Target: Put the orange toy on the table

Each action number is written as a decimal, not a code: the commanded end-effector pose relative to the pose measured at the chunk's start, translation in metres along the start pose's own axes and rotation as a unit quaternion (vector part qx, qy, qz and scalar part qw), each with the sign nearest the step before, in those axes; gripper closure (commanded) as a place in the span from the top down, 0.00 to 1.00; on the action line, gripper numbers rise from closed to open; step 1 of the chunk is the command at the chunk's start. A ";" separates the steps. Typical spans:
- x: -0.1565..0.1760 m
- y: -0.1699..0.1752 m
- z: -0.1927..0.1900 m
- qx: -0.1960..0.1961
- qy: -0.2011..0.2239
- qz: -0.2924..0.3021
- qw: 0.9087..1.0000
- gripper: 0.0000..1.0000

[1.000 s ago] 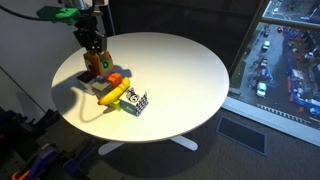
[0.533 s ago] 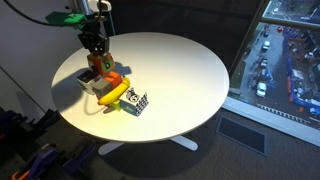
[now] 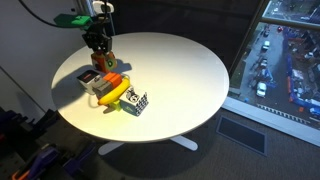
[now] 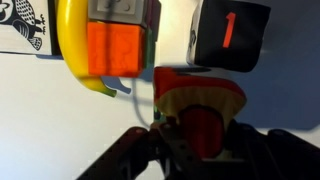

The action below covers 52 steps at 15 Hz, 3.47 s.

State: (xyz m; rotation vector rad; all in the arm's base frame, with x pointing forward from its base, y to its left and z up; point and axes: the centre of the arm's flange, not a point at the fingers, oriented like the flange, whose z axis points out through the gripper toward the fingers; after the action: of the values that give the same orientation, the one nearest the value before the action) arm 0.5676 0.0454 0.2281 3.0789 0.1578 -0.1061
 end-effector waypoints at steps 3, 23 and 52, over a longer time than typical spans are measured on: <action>0.022 -0.012 0.006 -0.006 0.005 0.024 1.000 0.19; 0.029 -0.035 0.040 -0.001 0.039 0.018 0.999 0.19; 0.016 -0.039 0.042 0.022 0.019 0.054 0.998 1.00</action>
State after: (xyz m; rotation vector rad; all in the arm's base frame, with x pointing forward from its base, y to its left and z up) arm 0.5829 0.0815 0.1586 3.1008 0.0261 -0.0509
